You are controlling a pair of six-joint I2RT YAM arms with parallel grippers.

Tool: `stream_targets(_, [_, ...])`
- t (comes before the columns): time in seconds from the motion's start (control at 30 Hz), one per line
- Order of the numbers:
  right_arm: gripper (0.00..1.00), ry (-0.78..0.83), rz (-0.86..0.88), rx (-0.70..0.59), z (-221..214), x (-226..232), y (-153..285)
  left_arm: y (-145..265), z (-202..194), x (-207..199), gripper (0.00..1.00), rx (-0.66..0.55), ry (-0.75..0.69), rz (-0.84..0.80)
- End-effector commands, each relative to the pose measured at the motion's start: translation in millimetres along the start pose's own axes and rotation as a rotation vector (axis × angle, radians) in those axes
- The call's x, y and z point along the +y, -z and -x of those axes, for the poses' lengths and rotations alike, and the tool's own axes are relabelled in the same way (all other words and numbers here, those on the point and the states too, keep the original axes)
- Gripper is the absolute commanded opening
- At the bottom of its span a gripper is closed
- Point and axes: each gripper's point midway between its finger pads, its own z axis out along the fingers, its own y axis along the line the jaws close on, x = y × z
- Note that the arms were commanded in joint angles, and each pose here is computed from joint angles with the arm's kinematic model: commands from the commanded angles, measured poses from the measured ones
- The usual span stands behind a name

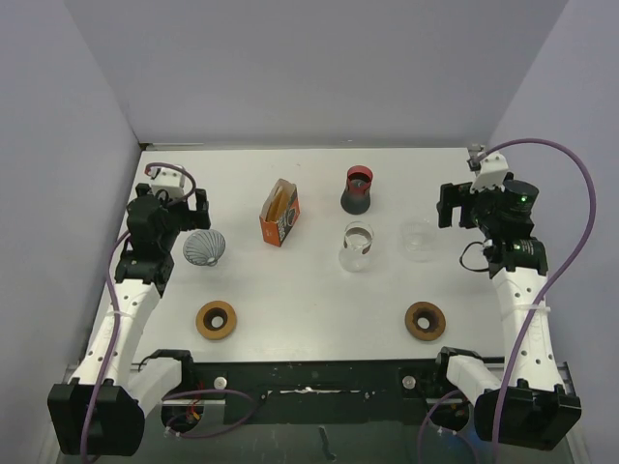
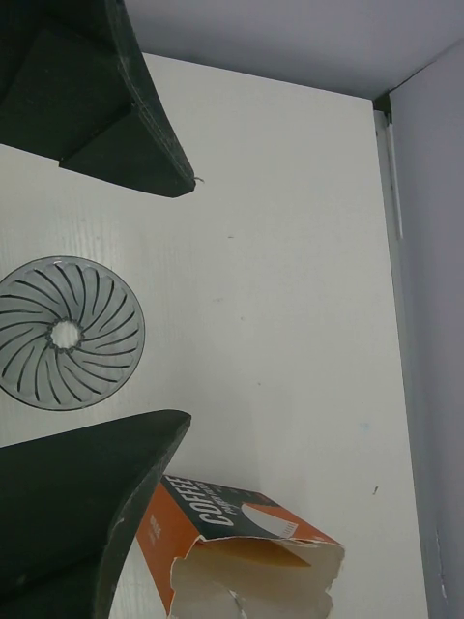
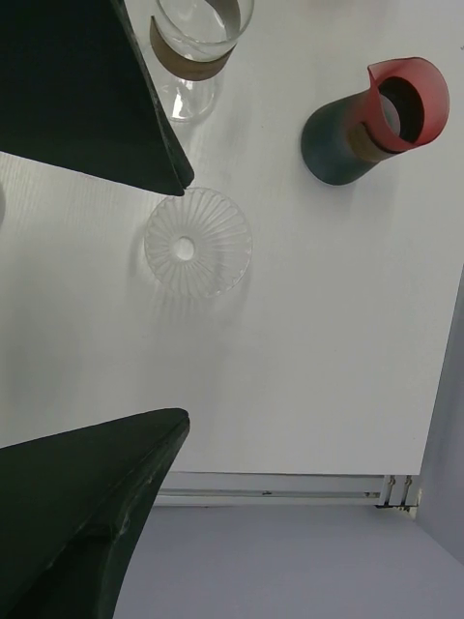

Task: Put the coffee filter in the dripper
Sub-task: Move the coffee server to the center of the board.

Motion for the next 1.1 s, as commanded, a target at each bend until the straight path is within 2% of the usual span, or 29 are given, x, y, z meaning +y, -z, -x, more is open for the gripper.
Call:
stream_targets(0.0, [0.98,0.041,0.0,-0.104,37.7,-0.3,13.9,9.0,38.5,-0.6,0.93,-0.109,0.014,-0.012])
stream_targets(0.6, [0.98,0.098,-0.017,-0.146,55.1,-0.3,15.0,16.5,49.7,-0.6,0.93,-0.108,-0.055,-0.029])
stream_targets(0.9, [0.98,0.152,0.01,-0.162,48.7,11.0,4.6,11.9,26.3,-13.9,0.93,-0.018,-0.174,-0.129])
stream_targets(1.07, [0.98,0.151,0.111,-0.195,45.2,31.0,4.3,11.1,3.8,-21.3,0.93,0.031,-0.231,-0.186])
